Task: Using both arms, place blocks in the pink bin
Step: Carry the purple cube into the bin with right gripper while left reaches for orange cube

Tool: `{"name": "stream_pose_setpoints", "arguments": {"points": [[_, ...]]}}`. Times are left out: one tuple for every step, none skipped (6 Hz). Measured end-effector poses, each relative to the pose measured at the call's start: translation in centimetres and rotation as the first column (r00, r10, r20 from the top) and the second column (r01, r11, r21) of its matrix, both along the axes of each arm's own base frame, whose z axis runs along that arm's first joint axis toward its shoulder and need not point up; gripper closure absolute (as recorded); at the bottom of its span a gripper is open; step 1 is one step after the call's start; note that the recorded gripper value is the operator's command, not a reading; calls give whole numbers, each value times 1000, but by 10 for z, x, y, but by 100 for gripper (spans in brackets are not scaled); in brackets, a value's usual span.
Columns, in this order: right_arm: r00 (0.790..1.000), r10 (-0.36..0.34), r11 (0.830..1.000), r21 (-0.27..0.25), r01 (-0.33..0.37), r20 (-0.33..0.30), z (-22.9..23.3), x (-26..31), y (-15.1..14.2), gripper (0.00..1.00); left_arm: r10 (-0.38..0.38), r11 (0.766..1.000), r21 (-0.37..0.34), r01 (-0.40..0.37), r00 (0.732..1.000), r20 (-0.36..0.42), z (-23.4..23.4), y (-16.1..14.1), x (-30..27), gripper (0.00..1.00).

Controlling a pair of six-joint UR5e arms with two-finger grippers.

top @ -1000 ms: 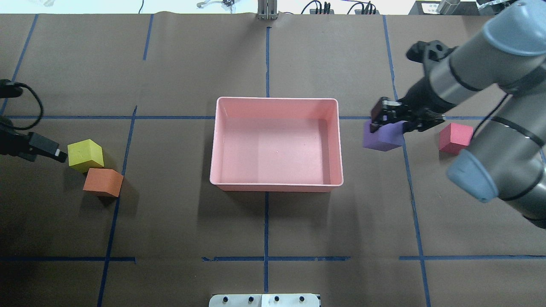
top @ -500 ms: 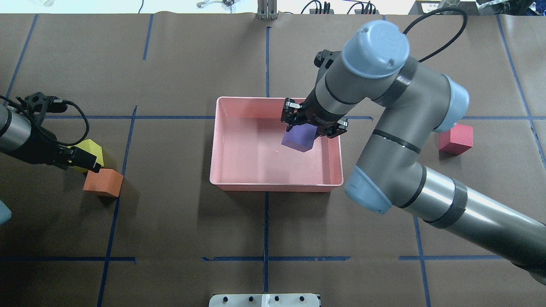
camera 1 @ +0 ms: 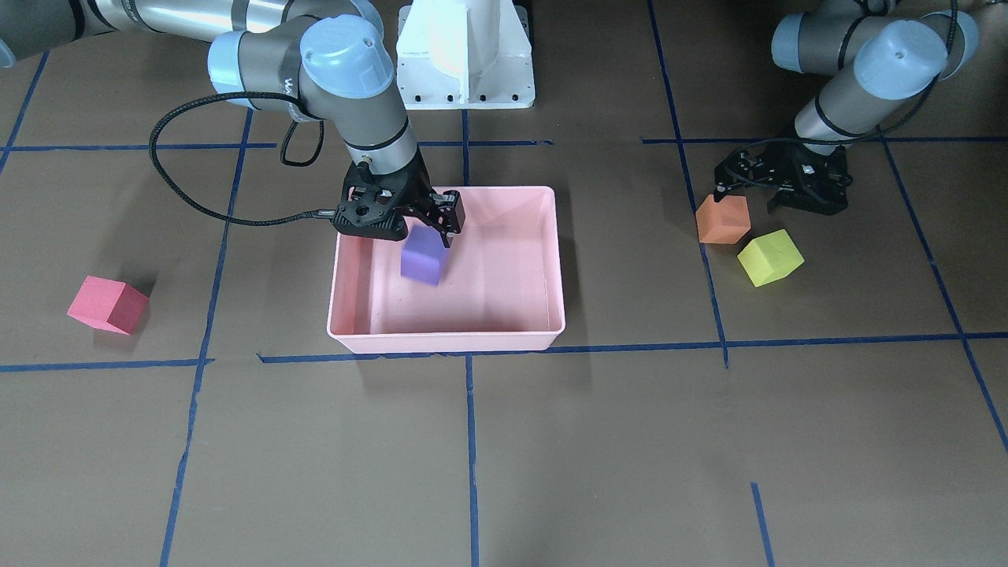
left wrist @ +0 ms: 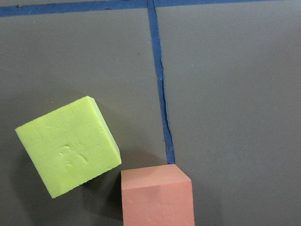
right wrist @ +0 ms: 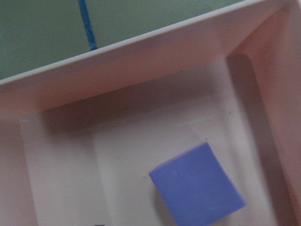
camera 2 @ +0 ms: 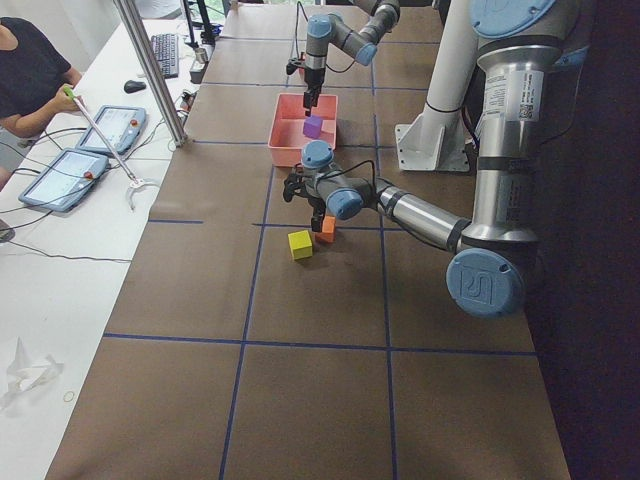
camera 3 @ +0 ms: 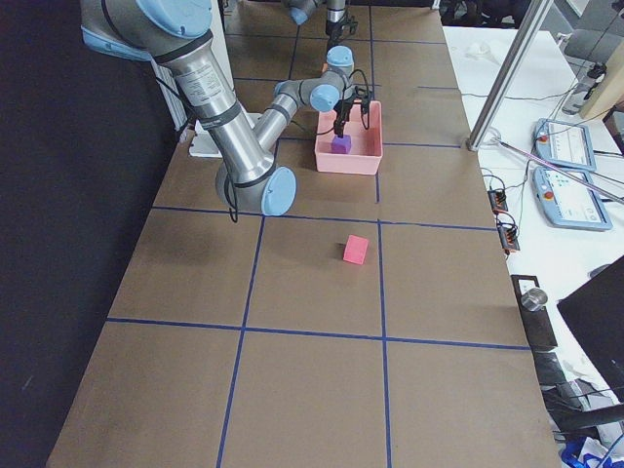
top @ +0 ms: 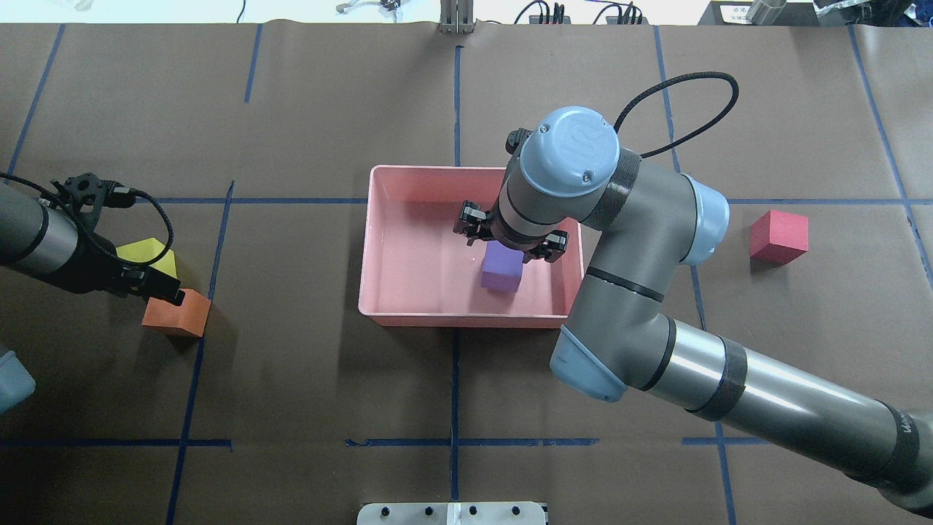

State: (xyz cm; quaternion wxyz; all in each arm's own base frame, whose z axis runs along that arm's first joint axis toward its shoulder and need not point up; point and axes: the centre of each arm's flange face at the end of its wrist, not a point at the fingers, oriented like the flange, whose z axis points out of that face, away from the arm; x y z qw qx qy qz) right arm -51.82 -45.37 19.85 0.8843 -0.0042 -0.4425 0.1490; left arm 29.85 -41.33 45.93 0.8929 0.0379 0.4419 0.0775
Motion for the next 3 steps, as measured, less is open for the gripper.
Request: {"name": "stream_pose_setpoints", "arguments": {"points": [[1000, 6, 1000, -1, -6, -8, 9, 5, 1, 0, 2, 1000, 7, -2, 1000, 21, 5, 4, 9, 0], [1000, 10, 1000, -2, -10, -11, 19, 17, 5, 0, 5, 1000, -1, -5, 999, 32, 7, 7, 18, 0], [1000, 12, 1000, 1, -12, -9, 25, 26, 9, 0, 7, 1000, -12, -6, 999, 41, 10, 11, 27, 0]]}}
